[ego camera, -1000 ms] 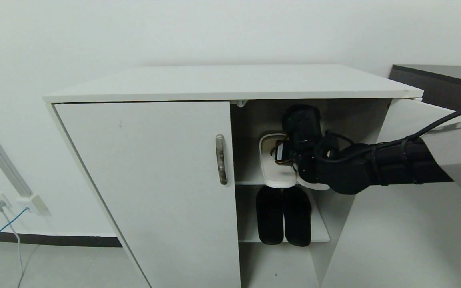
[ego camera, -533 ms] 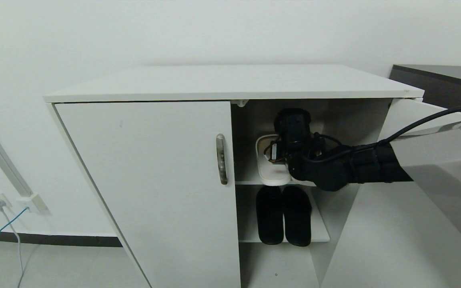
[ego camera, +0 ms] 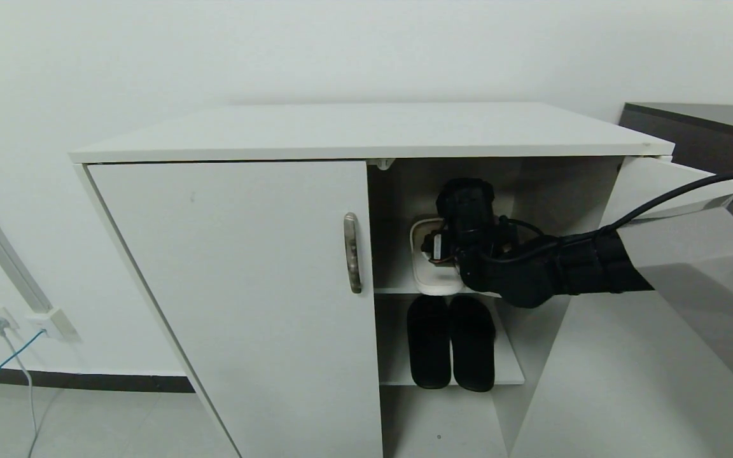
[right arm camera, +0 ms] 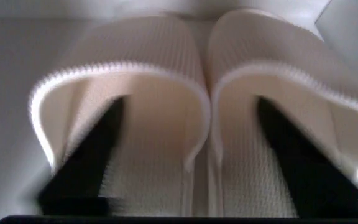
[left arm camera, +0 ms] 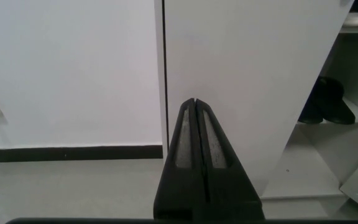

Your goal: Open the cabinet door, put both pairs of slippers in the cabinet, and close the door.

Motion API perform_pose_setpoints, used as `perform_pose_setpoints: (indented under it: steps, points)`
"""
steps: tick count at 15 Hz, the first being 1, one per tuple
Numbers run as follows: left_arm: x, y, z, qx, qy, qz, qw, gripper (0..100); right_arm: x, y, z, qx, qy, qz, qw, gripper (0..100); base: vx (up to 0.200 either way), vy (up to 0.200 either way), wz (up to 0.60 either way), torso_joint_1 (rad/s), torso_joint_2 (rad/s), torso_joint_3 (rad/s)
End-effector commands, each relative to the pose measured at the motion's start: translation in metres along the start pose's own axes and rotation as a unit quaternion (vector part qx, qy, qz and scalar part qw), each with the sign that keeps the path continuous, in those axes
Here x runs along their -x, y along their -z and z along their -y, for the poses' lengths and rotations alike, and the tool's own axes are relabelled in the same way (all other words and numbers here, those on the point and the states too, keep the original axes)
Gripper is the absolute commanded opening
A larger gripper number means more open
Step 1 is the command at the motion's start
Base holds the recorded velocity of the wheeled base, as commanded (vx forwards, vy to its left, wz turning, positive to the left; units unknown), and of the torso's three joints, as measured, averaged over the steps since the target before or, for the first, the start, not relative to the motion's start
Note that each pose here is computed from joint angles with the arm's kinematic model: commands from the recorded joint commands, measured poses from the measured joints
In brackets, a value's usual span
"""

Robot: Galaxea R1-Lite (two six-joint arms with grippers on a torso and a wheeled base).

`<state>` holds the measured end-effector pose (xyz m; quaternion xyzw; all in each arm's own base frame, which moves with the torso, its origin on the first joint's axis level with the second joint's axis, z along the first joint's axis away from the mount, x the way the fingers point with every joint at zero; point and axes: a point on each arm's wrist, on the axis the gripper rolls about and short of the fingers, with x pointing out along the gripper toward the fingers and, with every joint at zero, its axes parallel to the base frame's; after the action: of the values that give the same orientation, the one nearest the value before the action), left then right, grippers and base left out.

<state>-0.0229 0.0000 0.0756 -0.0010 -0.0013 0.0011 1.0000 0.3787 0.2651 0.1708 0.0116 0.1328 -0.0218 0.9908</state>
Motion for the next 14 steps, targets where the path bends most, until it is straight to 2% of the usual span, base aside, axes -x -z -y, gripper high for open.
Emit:
perform_pose_setpoints:
  steps: [1, 5, 9, 11, 14]
  points:
    - [0.000, 0.000, 0.000, 0.000, 0.000, -0.001, 1.0000, 0, 0.017, -0.004, 0.002, 0.000, -0.008, 0.002, 1.000, 100, 0.000, 0.000, 0.00, 0.000, 0.00, 0.000]
    - [0.000, 0.000, 0.000, 0.000, 0.000, -0.001, 1.0000, 0, 0.065, -0.003, 0.013, -0.008, -0.040, 0.024, 0.999, 100, 0.000, 0.000, 0.00, 0.000, 0.00, 0.000]
    - [0.000, 0.000, 0.000, -0.001, 0.002, -0.001, 1.0000, 0, 0.135, 0.014, 0.044, 0.010, -0.132, 0.045, 0.990, 100, 0.000, 0.000, 0.00, 0.000, 0.00, 0.000]
    - [0.000, 0.000, 0.000, -0.001, 0.003, -0.001, 1.0000, 0, 0.171, 0.023, 0.064, 0.027, -0.215, 0.062, 0.974, 100, 0.000, 0.000, 0.00, 0.000, 0.00, 0.000]
    - [0.000, 0.000, 0.000, -0.001, 0.003, -0.001, 1.0000, 0, 0.179, 0.025, 0.066, 0.034, -0.244, 0.057, 0.967, 100, 0.000, 0.000, 0.00, 0.000, 0.00, 0.000]
